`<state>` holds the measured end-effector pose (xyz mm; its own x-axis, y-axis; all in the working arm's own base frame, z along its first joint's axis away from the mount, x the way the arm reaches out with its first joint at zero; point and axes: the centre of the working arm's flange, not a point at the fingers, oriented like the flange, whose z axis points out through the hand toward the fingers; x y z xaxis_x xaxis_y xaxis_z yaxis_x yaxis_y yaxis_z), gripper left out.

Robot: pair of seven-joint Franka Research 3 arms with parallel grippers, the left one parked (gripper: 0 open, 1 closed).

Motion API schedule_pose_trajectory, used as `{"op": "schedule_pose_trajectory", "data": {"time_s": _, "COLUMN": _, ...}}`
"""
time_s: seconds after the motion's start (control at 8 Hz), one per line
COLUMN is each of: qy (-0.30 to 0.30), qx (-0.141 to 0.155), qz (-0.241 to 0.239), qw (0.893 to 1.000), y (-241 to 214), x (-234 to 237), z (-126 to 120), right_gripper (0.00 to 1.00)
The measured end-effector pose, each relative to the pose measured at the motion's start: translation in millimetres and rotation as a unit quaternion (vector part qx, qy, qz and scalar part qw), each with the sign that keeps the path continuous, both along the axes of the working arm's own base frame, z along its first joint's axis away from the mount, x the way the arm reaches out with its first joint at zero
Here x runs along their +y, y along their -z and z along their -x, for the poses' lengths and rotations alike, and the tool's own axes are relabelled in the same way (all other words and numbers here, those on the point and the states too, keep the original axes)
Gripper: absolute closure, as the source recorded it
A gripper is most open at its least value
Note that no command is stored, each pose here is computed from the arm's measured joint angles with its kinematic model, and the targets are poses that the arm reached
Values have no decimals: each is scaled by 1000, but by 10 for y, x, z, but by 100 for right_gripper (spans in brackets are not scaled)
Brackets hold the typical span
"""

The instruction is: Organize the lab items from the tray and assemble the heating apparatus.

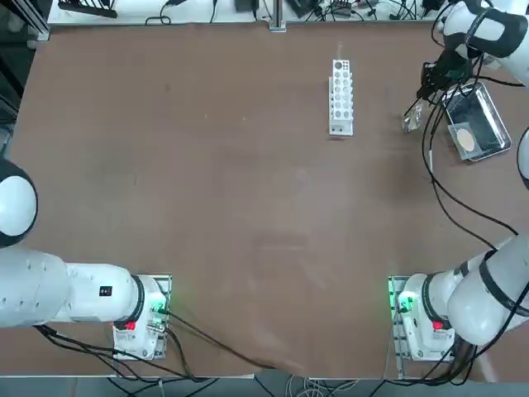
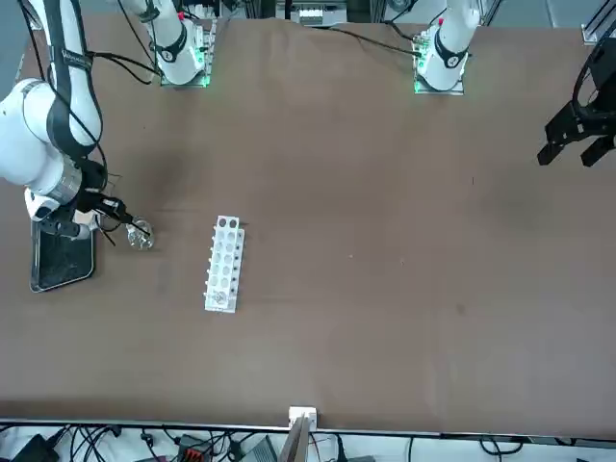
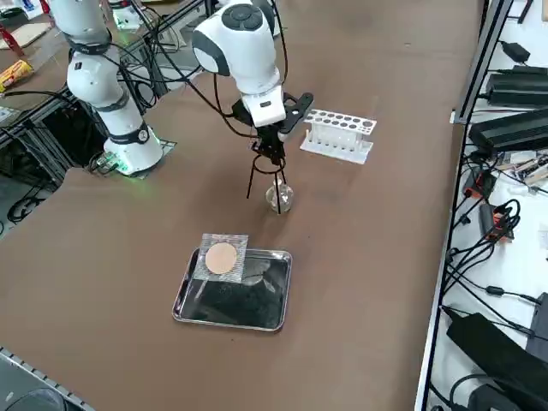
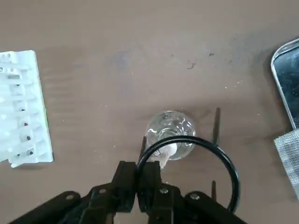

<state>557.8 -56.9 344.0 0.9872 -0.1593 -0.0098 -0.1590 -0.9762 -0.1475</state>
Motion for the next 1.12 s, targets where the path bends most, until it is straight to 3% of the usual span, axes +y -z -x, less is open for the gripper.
{"op": "schedule_pose_trajectory", "data": {"time_s": 1.12, "qy": 3, "qx": 1, "qz": 15, "qw": 1000, "y": 323, "x": 78, "z": -11, "right_gripper": 93}}
